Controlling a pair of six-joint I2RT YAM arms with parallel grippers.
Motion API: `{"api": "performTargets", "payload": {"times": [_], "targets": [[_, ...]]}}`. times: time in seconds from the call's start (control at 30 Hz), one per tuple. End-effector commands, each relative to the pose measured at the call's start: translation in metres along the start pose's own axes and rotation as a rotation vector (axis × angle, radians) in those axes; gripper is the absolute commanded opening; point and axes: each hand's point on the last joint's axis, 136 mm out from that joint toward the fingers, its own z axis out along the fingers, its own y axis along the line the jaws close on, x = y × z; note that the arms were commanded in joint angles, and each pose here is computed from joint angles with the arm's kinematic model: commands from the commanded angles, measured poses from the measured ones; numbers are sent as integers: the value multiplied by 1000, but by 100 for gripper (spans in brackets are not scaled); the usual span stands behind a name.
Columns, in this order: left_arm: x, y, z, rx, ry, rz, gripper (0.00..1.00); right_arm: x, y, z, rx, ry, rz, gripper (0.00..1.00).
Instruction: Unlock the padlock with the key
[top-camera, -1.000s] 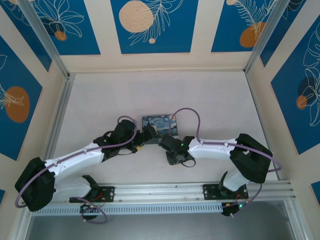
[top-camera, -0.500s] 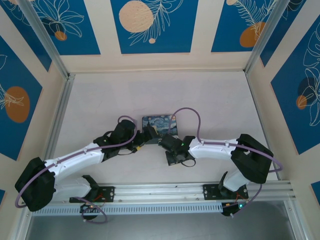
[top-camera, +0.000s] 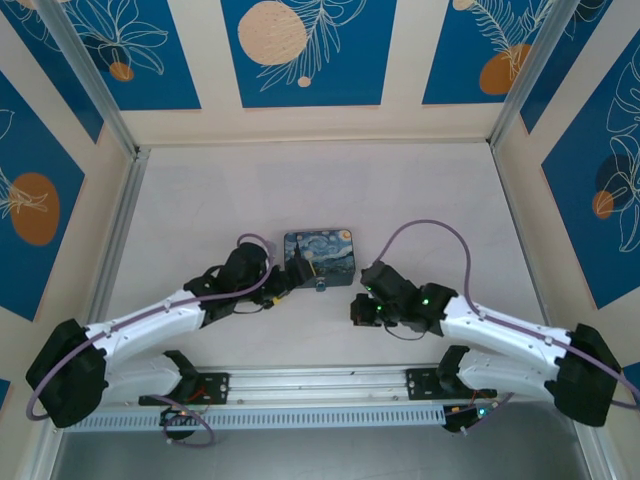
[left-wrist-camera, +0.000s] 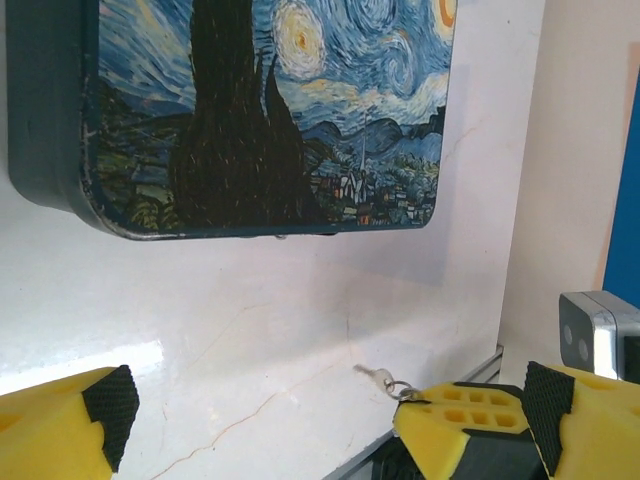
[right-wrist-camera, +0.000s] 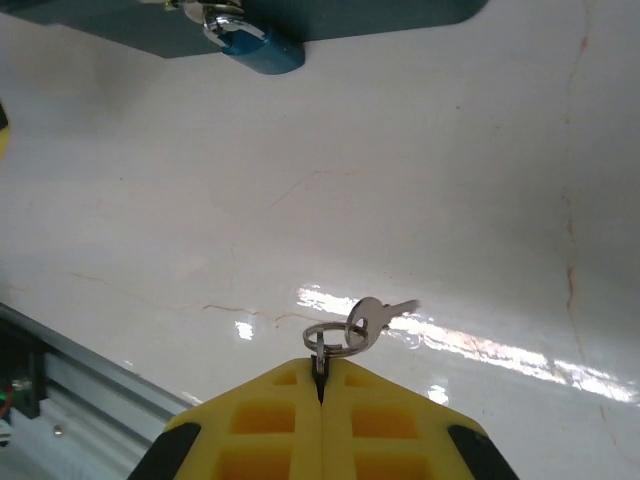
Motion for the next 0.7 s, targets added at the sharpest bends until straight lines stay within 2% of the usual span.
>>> {"api": "performTargets", "payload": {"times": [0.0, 0.27, 0.67], "targets": [[8, -16, -7, 67, 25, 6, 100, 0, 8, -8, -108, -1, 118, 0], [14, -39, -9, 122, 35, -79, 99, -11, 10, -27, -156, -31, 141, 0], [37, -69, 34, 171, 77, -306, 89, -36, 45, -50, -250, -67, 119, 0]]}}
